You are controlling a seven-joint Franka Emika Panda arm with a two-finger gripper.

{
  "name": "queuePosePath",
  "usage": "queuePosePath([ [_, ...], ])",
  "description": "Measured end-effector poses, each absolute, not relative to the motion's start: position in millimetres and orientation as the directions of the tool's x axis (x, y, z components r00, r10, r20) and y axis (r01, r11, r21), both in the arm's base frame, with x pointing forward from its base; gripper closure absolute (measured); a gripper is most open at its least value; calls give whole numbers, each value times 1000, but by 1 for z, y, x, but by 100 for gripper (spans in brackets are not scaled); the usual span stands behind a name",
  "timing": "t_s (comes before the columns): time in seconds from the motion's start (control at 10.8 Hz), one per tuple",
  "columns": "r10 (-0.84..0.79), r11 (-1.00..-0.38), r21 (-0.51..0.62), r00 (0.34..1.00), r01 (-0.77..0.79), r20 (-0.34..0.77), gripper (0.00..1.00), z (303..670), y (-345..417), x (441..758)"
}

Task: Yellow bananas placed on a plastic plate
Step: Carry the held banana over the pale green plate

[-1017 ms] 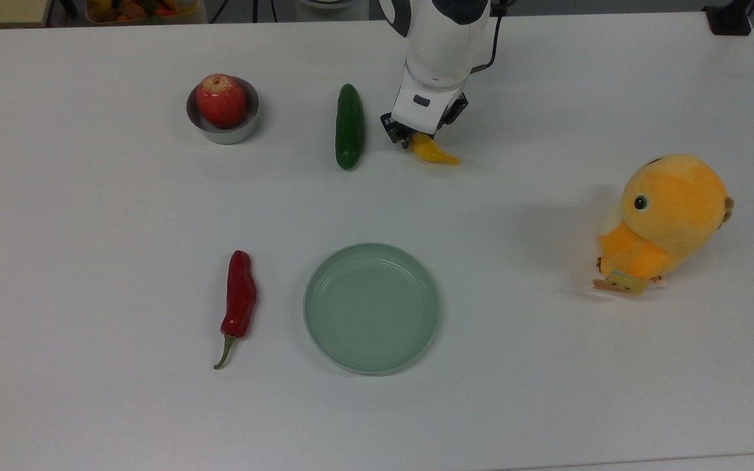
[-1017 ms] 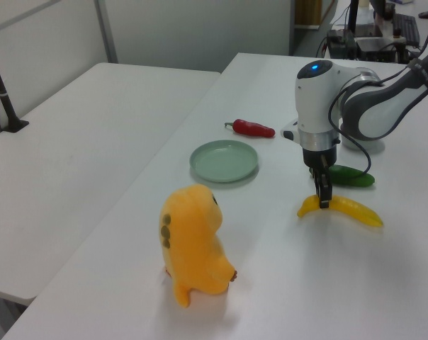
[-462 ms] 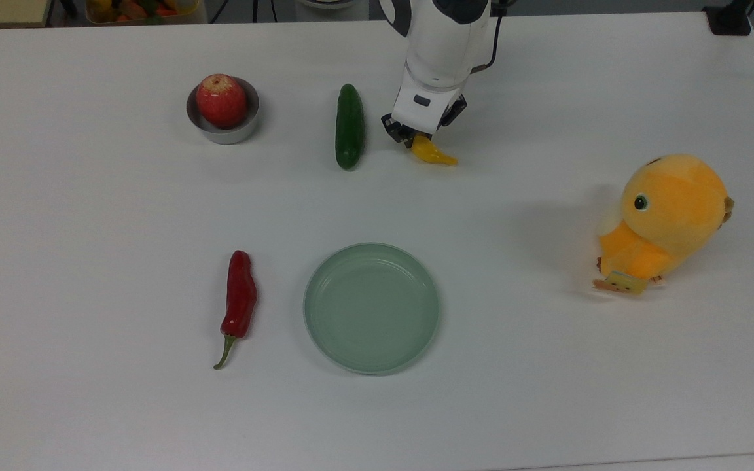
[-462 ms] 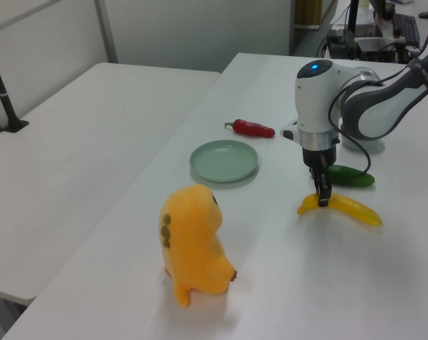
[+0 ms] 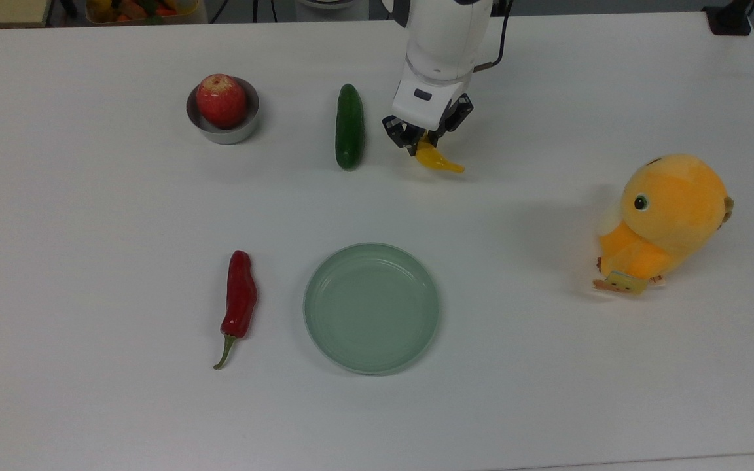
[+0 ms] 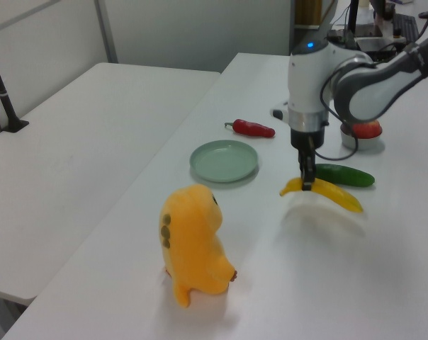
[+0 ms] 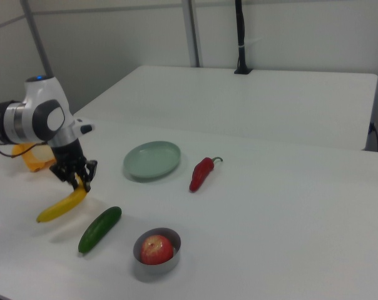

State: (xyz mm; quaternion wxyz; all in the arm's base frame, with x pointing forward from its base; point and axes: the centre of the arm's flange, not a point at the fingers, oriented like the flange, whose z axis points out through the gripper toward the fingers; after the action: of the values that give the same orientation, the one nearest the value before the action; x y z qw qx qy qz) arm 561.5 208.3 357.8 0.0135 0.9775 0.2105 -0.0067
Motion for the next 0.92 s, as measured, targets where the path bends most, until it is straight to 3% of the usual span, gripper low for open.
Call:
queuePosePath([
  [0.55,268,-961,1,930,276,253,67,460,155,638],
  [0.92,167,-978,-22,847,206,505,67,427,116,695],
])
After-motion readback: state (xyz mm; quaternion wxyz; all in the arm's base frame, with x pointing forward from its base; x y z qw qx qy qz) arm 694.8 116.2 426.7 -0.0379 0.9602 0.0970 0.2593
